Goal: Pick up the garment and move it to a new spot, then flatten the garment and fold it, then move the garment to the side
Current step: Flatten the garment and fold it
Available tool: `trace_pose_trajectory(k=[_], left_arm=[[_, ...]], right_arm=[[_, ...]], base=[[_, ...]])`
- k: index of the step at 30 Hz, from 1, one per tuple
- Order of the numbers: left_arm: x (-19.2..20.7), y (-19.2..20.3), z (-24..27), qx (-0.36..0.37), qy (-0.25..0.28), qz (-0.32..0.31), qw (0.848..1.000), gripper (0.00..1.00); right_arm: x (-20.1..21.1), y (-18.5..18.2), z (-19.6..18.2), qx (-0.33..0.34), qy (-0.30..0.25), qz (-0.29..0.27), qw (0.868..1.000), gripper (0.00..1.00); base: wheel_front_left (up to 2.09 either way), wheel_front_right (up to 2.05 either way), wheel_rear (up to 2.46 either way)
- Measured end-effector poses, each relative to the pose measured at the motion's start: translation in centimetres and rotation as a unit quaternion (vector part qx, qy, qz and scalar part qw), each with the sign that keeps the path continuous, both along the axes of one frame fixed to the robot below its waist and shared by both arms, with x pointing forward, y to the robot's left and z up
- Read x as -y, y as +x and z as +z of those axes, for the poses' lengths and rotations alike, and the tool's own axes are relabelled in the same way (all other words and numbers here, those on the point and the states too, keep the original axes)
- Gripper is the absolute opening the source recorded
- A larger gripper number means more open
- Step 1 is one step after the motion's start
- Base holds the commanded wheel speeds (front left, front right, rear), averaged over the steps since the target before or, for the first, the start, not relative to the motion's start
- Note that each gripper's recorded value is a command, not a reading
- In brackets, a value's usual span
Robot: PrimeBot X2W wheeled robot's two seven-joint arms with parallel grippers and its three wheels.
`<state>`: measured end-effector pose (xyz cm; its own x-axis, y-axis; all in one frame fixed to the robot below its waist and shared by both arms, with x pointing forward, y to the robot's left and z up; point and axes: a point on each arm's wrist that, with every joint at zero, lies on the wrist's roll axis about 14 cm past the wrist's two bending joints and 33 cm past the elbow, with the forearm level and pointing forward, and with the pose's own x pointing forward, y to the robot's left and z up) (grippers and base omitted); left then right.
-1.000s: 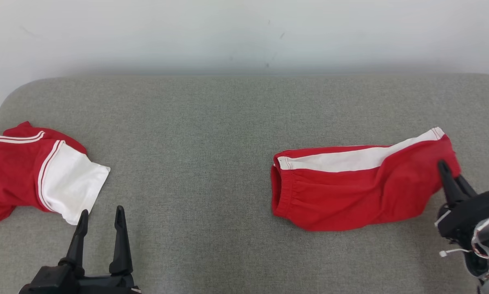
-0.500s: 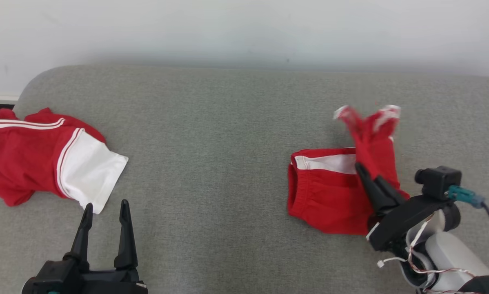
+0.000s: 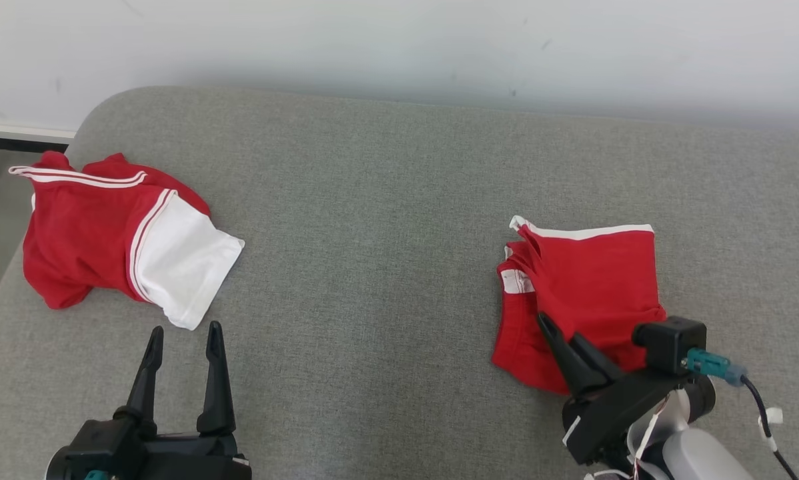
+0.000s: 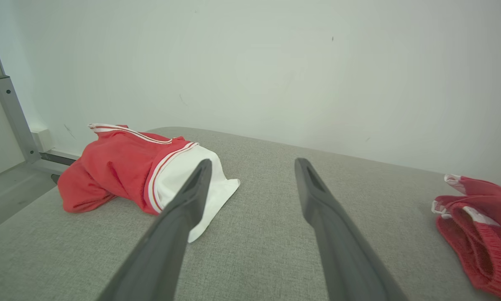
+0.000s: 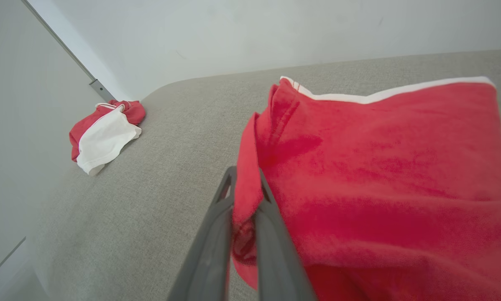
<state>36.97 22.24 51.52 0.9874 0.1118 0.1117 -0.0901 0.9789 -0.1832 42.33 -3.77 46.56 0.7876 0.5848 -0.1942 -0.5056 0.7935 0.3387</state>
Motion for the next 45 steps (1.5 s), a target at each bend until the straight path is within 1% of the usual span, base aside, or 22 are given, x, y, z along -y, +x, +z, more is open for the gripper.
trace_pose_trajectory(k=[3, 7, 10, 14, 17, 26, 27, 28, 31, 34, 37, 41, 45], left_arm=[[-0.1, -0.1, 0.0, 0.0, 0.0, 0.003, 1.0, 1.0], [-0.1, -0.2, 0.0, 0.0, -0.001, 0.004, 1.0, 1.0], [0.0, -0.1, -0.1, -0.001, -0.002, 0.002, 1.0, 1.0], [0.2, 0.2, -0.1, -0.002, -0.002, 0.0, 1.0, 1.0], [0.4, 0.4, -0.1, -0.001, -0.003, -0.005, 1.0, 1.0], [0.5, 0.2, -0.1, -0.001, -0.002, -0.009, 1.0, 1.0], [0.5, 0.1, -0.1, -0.001, -0.002, -0.008, 1.0, 1.0], [0.5, 0.1, -0.1, -0.001, -0.003, -0.008, 1.0, 1.0], [0.3, -0.1, 0.0, 0.001, -0.002, -0.006, 1.0, 1.0], [0.2, -0.4, -0.1, -0.001, -0.002, -0.005, 1.0, 1.0], [0.2, -0.6, 0.0, 0.0, -0.001, -0.005, 1.0, 1.0], [0.4, -0.7, 0.1, 0.002, -0.001, -0.008, 1.0, 1.0], [0.7, -0.7, 0.3, 0.006, 0.001, -0.013, 1.0, 1.0]], right_arm=[[-0.4, -0.7, -0.3, -0.01, 0.007, -0.001, 1.0, 0.0], [-0.6, -1.9, -1.7, -0.023, -0.015, 0.004, 1.0, 0.0], [-1.0, -2.5, -2.4, -0.034, -0.015, 0.003, 0.999, 0.0], [-1.4, -2.6, -2.6, -0.04, 0.001, -0.009, 0.999, 0.0], [-2.4, -2.7, -2.7, -0.04, 0.014, -0.011, 0.999, 0.0], [-3.5, -2.4, -3.3, -0.04, 0.023, -0.014, 0.999, 0.0], [-3.4, -2.2, -3.2, -0.035, 0.024, -0.018, 0.999, 0.34], [-3.3, -2.1, -3.1, -0.032, 0.024, -0.02, 0.999, 1.0], [-3.1, -1.7, -2.3, -0.011, 0.028, -0.024, 0.999, 1.0], [-1.9, -1.2, -1.2, 0.018, 0.03, -0.038, 0.999, 1.0], [0.0, -0.3, 0.5, 0.055, 0.035, -0.062, 0.996, 1.0], [3.4, 0.8, 2.6, 0.098, 0.038, -0.107, 0.989, 1.0], [6.4, 1.3, 3.7, 0.128, 0.018, -0.139, 0.982, 1.0]], base=[[0.0, 0.0, 0.0], [0.0, 0.0, 0.0], [0.0, 0.0, 0.0], [0.0, 0.0, 0.0], [0.0, 0.0, 0.0], [0.0, 0.0, 0.0], [0.0, 0.0, 0.0], [0.0, 0.0, 0.0], [0.0, 0.0, 0.0], [0.0, 0.0, 0.0], [0.0, 0.0, 0.0], [0.0, 0.0, 0.0], [0.0, 0.0, 0.0]])
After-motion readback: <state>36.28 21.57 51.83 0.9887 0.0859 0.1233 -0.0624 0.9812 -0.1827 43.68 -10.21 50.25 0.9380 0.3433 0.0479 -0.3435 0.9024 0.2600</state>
